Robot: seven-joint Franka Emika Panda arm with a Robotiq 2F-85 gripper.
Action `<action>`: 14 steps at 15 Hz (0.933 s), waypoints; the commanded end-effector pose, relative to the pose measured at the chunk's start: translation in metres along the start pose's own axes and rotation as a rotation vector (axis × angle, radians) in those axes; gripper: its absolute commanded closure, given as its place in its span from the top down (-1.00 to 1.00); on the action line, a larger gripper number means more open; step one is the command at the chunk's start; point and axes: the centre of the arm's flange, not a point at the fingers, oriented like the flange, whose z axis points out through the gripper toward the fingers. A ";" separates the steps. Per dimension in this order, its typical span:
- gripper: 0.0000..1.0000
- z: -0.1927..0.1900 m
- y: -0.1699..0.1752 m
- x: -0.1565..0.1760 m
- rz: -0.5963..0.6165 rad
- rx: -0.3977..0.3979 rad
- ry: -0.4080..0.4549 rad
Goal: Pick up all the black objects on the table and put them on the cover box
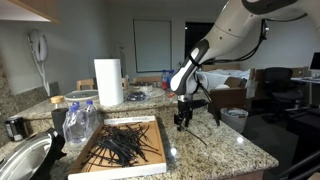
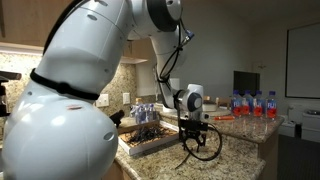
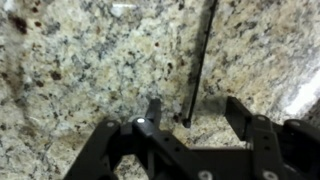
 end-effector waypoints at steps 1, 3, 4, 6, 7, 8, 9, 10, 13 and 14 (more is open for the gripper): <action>-0.19 0.003 -0.009 -0.012 -0.001 -0.006 0.004; -0.47 0.002 -0.006 -0.008 0.000 -0.015 0.022; -0.57 0.001 -0.008 -0.006 -0.004 -0.016 0.030; -0.83 0.002 -0.013 -0.005 -0.018 -0.016 0.036; -0.87 0.001 -0.014 -0.006 -0.022 -0.013 0.033; -0.88 0.001 -0.015 -0.006 -0.025 -0.013 0.031; -0.92 0.001 -0.015 -0.006 -0.024 -0.015 0.032; -0.94 0.000 -0.014 -0.006 -0.020 -0.017 0.029; -0.86 -0.002 -0.013 -0.006 -0.017 -0.025 0.037; -0.86 -0.006 -0.010 -0.004 -0.010 -0.023 0.043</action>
